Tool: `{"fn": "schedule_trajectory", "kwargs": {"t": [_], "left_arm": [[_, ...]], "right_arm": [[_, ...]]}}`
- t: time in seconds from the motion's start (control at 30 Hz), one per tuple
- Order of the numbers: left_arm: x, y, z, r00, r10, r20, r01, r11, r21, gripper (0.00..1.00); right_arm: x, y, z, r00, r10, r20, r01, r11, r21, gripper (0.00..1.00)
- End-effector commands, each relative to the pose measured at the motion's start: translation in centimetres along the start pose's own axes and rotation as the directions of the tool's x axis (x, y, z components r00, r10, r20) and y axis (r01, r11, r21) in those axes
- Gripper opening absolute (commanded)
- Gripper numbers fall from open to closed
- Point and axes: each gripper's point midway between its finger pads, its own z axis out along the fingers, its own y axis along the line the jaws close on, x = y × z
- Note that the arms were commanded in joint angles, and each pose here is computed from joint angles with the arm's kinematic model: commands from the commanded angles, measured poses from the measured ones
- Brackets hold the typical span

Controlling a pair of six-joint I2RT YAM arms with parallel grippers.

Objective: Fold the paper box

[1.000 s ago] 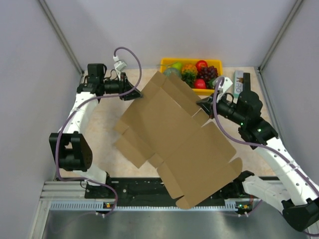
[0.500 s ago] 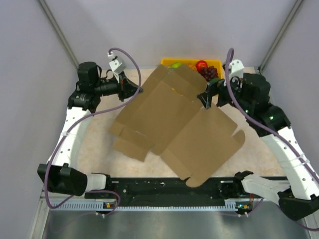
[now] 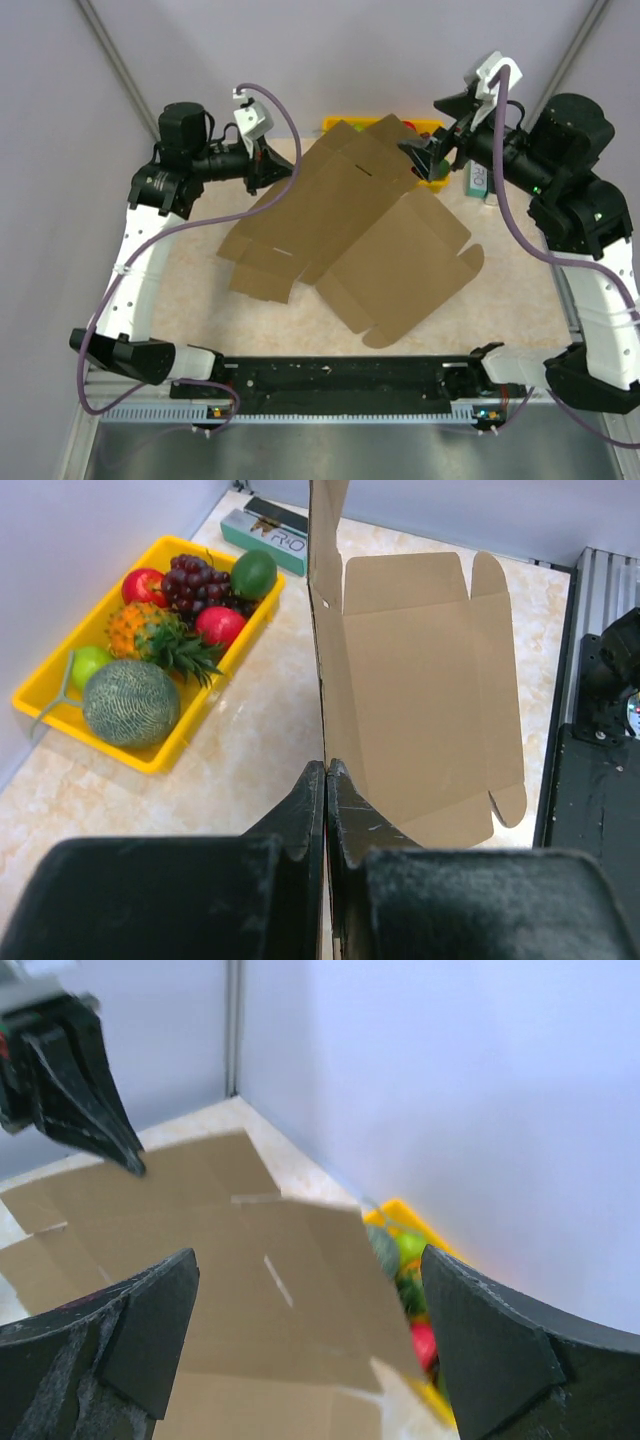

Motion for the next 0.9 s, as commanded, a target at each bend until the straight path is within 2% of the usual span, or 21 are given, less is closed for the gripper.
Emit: {"fn": "schedule_trajectory", "kwargs": {"t": [0.0,0.17,0.2,0.3,0.37,0.87], "left_arm": [[-0.9,-1.2,-0.3,0.999,0.049,0.018,-0.049,0.999,0.009,0.0],[-1.2,-2.0,-0.2,0.998,0.057,0.022,-0.058,0.998,0.022,0.0],[-1.1,-2.1,0.0,0.998,0.057,0.02,-0.058,0.998,0.026,0.0],[-1.0,-2.2,0.1,0.998,0.058,0.015,-0.058,0.998,0.026,0.0],[-1.0,-2.3,0.1,0.998,0.065,0.015,-0.066,0.997,0.032,0.0],[-0.6,-2.7,-0.4,0.991,0.135,0.0,-0.135,0.991,0.023,0.0]], "right_arm": [[-3.9,1.7,2.4,0.979,-0.158,0.129,0.176,0.973,-0.148,0.91],[-5.5,4.6,5.7,0.961,-0.201,0.188,0.246,0.933,-0.262,0.92],[-4.9,4.6,6.8,0.961,-0.218,0.17,0.256,0.932,-0.255,0.9],[-3.7,5.6,9.1,0.954,-0.253,0.163,0.292,0.91,-0.293,0.84],[-2.7,5.6,10.0,0.952,-0.269,0.145,0.301,0.905,-0.301,0.75],[3.1,7.6,9.8,0.965,-0.261,0.034,0.25,0.868,-0.429,0.5]]}}
